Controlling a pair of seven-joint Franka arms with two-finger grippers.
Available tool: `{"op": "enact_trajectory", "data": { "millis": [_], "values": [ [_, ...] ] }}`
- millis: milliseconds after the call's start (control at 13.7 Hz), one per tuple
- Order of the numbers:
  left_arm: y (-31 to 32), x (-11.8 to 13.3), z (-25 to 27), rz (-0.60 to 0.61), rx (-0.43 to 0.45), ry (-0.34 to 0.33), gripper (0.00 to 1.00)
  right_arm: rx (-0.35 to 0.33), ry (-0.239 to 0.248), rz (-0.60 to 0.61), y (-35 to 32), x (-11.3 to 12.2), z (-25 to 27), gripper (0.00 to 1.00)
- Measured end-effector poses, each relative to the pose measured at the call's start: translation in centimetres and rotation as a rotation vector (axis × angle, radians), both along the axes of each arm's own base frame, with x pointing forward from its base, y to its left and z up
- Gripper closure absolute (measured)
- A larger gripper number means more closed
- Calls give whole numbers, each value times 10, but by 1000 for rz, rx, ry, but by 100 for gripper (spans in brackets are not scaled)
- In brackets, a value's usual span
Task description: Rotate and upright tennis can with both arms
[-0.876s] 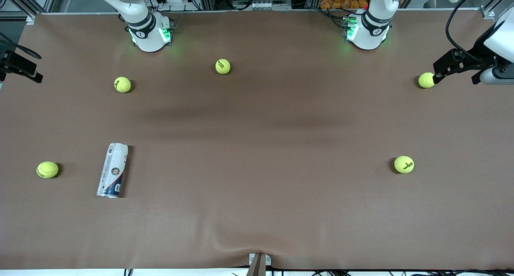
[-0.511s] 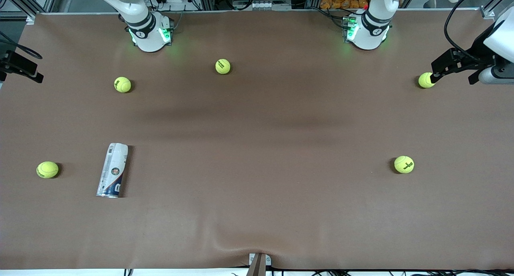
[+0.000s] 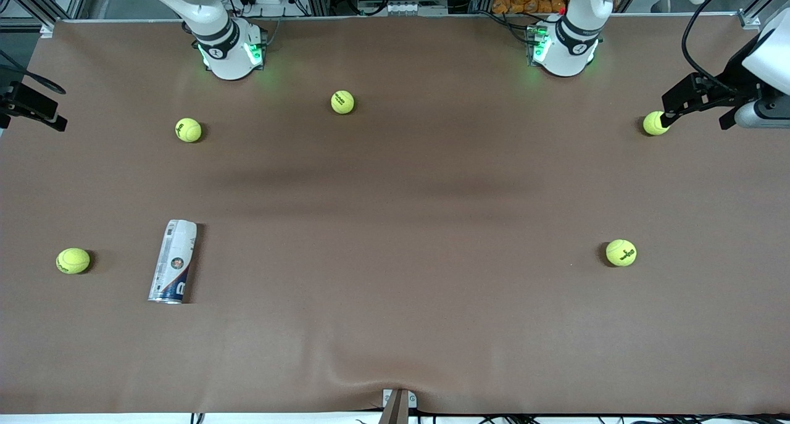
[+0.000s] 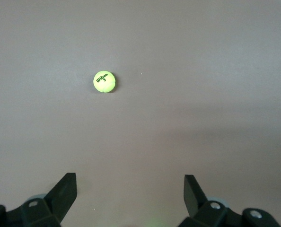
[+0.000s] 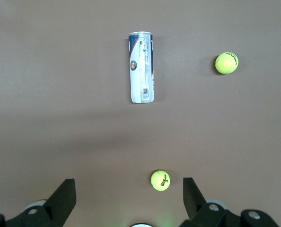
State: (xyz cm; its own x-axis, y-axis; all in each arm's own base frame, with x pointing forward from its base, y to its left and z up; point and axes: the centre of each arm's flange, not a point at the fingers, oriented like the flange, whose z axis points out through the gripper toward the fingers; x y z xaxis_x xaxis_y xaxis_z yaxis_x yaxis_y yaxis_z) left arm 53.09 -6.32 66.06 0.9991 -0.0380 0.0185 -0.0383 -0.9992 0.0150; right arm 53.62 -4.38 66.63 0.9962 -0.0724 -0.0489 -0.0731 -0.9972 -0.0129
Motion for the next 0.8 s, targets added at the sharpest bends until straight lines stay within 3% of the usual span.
{"op": "enact_trajectory", "data": {
  "millis": [438,803],
  "values": [
    [-10,0,-6,-20,3,25,0,2,28,10,5,8,-16,0],
    [-9,0,-6,-17,3,26,0,1,99,46,21,51,-92,0]
  ]
}}
